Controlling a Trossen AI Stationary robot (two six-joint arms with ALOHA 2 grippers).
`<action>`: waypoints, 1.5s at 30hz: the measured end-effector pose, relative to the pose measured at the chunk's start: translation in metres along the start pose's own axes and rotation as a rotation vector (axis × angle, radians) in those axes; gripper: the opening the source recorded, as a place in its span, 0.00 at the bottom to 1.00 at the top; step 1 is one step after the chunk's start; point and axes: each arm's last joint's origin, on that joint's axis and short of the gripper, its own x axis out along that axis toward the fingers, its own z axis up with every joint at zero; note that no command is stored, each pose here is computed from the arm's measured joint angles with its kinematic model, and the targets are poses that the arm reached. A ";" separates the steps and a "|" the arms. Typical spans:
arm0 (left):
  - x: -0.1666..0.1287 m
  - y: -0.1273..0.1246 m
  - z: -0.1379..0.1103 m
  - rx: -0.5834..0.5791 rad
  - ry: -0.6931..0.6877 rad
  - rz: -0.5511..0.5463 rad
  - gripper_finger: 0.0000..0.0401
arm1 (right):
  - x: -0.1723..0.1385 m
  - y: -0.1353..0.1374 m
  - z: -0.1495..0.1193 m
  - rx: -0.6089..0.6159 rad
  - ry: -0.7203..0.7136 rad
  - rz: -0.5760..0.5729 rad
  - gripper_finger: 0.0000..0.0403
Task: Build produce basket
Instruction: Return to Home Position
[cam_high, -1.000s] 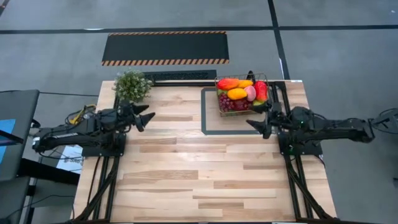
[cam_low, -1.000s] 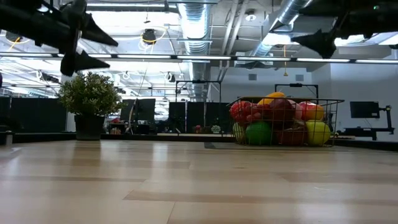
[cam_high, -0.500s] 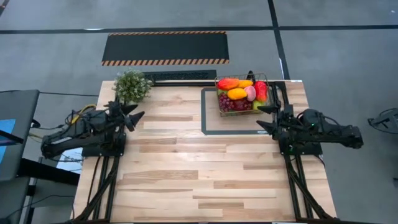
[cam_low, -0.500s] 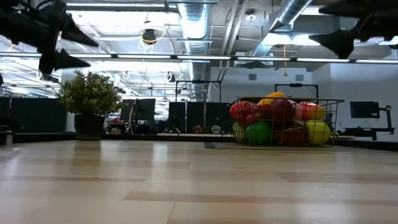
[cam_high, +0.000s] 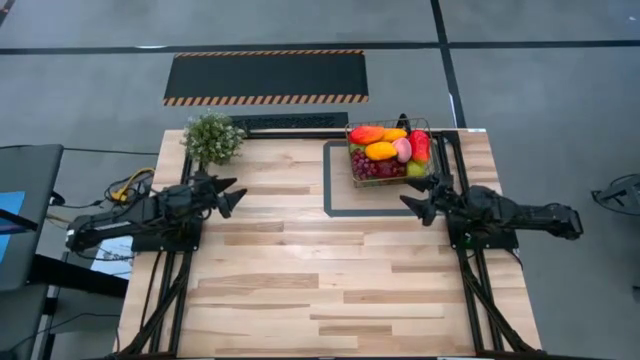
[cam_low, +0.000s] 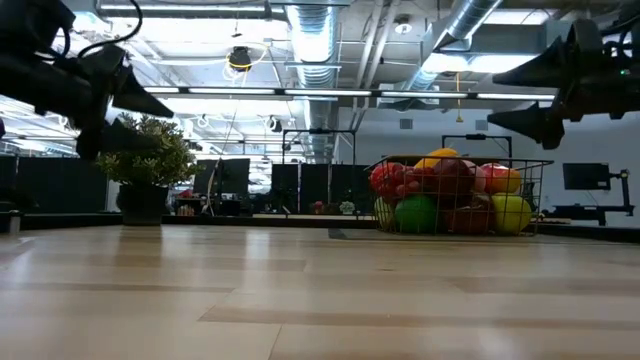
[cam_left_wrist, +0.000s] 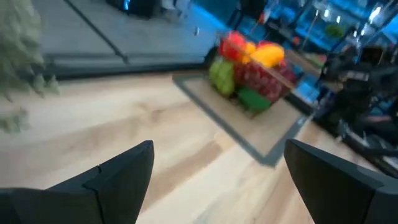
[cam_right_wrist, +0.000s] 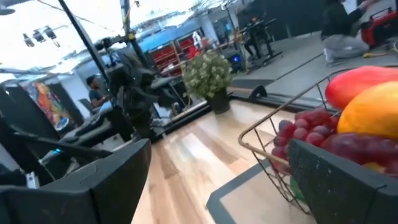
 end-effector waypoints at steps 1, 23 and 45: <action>0.000 0.000 0.000 0.001 -0.011 0.005 0.87 | 0.000 0.000 0.000 -0.003 0.003 -0.005 0.98; -0.001 -0.005 -0.005 0.038 0.045 -0.070 0.87 | 0.002 -0.002 -0.005 -0.094 0.055 -0.047 0.98; -0.001 -0.005 -0.005 0.038 0.048 -0.069 0.87 | 0.002 -0.003 -0.006 -0.093 0.057 -0.050 0.98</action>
